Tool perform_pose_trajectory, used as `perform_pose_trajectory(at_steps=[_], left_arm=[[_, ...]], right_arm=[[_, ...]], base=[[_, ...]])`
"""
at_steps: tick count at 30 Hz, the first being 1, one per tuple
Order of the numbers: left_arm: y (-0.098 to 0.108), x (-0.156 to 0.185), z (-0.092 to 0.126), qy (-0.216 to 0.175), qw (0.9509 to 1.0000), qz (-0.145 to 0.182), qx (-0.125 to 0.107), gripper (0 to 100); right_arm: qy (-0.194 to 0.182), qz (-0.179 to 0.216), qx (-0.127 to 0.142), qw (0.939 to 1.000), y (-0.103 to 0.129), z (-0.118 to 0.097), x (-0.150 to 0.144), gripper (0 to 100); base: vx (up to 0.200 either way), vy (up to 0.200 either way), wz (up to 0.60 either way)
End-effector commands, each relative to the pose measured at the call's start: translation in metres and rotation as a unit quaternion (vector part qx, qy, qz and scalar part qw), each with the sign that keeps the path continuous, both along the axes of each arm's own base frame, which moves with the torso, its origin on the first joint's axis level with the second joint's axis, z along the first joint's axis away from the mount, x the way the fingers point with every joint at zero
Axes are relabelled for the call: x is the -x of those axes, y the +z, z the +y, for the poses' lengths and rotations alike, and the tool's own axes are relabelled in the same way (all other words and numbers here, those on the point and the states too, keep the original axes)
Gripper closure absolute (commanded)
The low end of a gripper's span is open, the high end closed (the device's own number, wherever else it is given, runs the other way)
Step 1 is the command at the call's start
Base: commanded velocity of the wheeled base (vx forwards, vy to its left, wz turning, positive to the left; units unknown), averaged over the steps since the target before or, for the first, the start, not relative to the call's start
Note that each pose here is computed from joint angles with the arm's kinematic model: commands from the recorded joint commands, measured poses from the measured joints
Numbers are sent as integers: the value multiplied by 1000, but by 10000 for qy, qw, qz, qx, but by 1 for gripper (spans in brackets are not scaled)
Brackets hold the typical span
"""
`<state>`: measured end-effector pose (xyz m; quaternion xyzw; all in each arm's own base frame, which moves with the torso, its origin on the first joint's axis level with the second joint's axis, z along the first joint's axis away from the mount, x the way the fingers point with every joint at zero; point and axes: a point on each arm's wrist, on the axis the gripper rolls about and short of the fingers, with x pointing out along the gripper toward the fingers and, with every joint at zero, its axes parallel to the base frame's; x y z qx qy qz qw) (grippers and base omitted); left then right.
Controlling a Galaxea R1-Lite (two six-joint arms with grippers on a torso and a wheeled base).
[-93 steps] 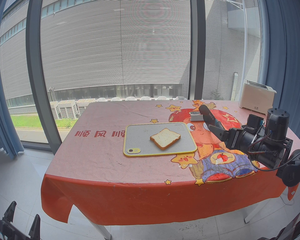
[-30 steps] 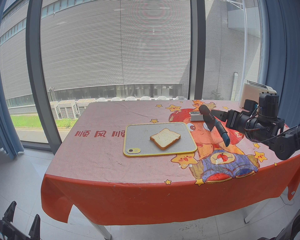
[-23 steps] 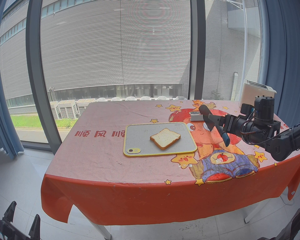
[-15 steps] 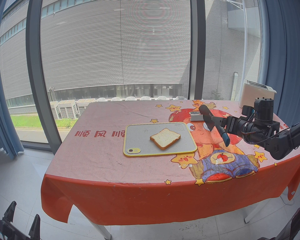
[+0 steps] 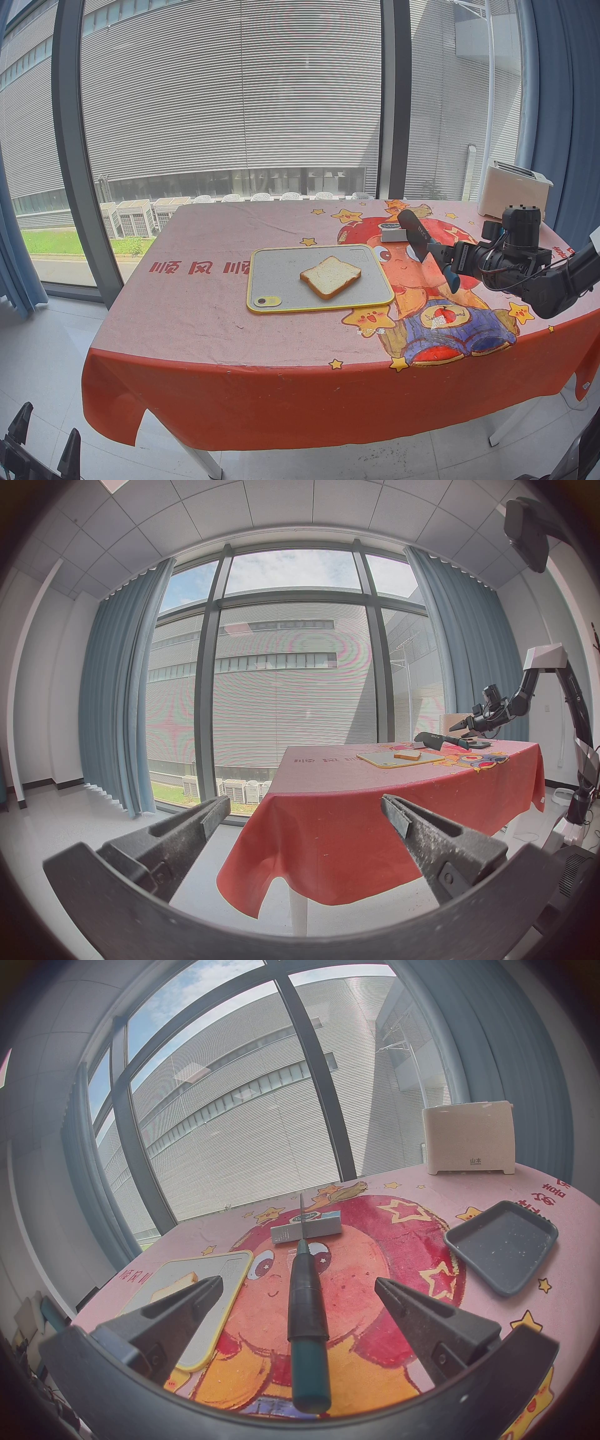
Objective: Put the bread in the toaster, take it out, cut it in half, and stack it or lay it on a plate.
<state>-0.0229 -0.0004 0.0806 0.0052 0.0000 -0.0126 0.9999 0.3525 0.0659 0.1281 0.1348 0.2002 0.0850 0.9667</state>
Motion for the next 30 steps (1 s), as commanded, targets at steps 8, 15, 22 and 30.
perform_pose_trajectory(at_steps=[8,15,22,30], left_arm=[[-5,0,0,-5,10000,7,-2,0],[-5,0,0,-5,10000,7,-2,0],[-5,0,0,3,10000,7,-2,0],[-5,0,0,3,10000,7,6,0]], right_arm=[[13,-45,-15,10000,-17,5,-9,0],[11,24,-6,10000,-23,6,-12,0],[42,53,2,10000,-26,9,-12,0],[32,54,-2,10000,-26,9,-12,0]], base=[[0,0,0],[0,0,0],[0,0,0],[0,0,0]])
